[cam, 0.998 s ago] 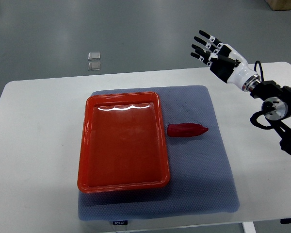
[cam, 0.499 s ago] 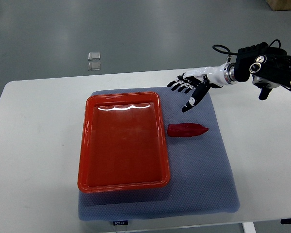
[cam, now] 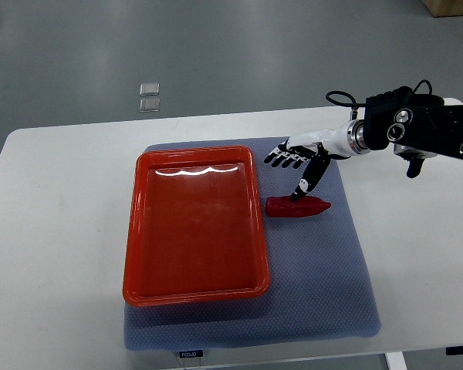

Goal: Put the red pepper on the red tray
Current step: 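Lower the right hand onto the red pepper and close fingers around it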

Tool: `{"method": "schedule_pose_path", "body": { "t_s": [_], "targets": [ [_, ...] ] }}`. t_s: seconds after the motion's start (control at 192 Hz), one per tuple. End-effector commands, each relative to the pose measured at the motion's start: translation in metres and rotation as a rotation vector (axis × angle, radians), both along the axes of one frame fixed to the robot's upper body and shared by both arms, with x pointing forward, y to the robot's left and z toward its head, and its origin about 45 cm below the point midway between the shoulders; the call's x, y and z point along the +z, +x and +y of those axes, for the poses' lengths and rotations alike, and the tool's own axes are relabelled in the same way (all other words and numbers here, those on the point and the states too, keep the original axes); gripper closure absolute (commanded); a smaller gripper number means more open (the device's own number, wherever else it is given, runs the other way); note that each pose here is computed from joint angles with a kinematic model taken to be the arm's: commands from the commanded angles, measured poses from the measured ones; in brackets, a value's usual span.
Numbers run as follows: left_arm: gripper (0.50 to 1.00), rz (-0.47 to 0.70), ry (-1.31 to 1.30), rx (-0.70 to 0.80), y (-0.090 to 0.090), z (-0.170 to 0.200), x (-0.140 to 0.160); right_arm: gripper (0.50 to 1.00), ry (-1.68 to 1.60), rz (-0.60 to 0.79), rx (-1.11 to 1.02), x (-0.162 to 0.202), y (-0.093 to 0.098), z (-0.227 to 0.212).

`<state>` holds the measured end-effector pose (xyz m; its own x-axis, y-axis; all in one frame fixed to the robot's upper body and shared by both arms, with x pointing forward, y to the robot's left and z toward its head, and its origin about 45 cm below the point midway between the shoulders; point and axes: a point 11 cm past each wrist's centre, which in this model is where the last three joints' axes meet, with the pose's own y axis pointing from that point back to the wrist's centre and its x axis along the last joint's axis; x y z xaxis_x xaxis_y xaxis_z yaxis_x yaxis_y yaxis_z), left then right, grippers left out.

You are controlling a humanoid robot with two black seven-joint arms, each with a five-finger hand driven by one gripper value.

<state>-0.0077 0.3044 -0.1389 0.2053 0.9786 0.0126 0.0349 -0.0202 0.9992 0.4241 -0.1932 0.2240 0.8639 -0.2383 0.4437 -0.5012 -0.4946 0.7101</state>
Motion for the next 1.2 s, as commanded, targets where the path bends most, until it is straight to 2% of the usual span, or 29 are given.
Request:
{"method": "schedule_pose_path", "body": {
  "t_s": [0.0,0.25,0.395,0.608,0.712,0.78,0.858,0.957,1.196],
  "targets": [
    [0.5,0.0,-0.001,0.0,0.0,0.0,0.0,0.589,-0.005,0.007,-0.018,-0.014,-0.005,-0.003],
    [0.5,0.003,0.006,0.003,-0.002,0.002,0.0,0.599,-0.039,-0.009,-0.059,-0.029,-0.008,-0.014],
    [0.5,0.003,0.008,0.003,-0.002,0.003,0.0,0.628,-0.038,-0.004,-0.072,-0.037,-0.012,-0.015],
    [0.5,0.004,0.008,0.005,-0.003,0.003,0.0,0.64,-0.04,0.001,-0.087,-0.047,-0.016,-0.018],
    [0.5,0.006,0.009,0.005,-0.004,0.003,0.0,0.677,-0.04,0.001,-0.088,-0.047,-0.016,-0.018],
    [0.5,0.006,0.009,0.004,-0.004,0.003,0.0,0.72,-0.05,-0.002,-0.081,-0.049,-0.017,-0.019],
    [0.5,0.006,0.009,0.005,-0.004,0.003,0.0,0.834,-0.077,-0.021,-0.067,-0.053,-0.019,-0.021],
    [0.5,0.006,0.009,0.005,-0.004,0.003,0.0,0.881,-0.099,-0.027,-0.051,-0.059,-0.022,-0.023],
    [0.5,0.008,0.009,0.004,-0.005,0.003,0.0,0.885,-0.105,-0.018,-0.052,-0.067,-0.027,-0.025]
  ]
}}
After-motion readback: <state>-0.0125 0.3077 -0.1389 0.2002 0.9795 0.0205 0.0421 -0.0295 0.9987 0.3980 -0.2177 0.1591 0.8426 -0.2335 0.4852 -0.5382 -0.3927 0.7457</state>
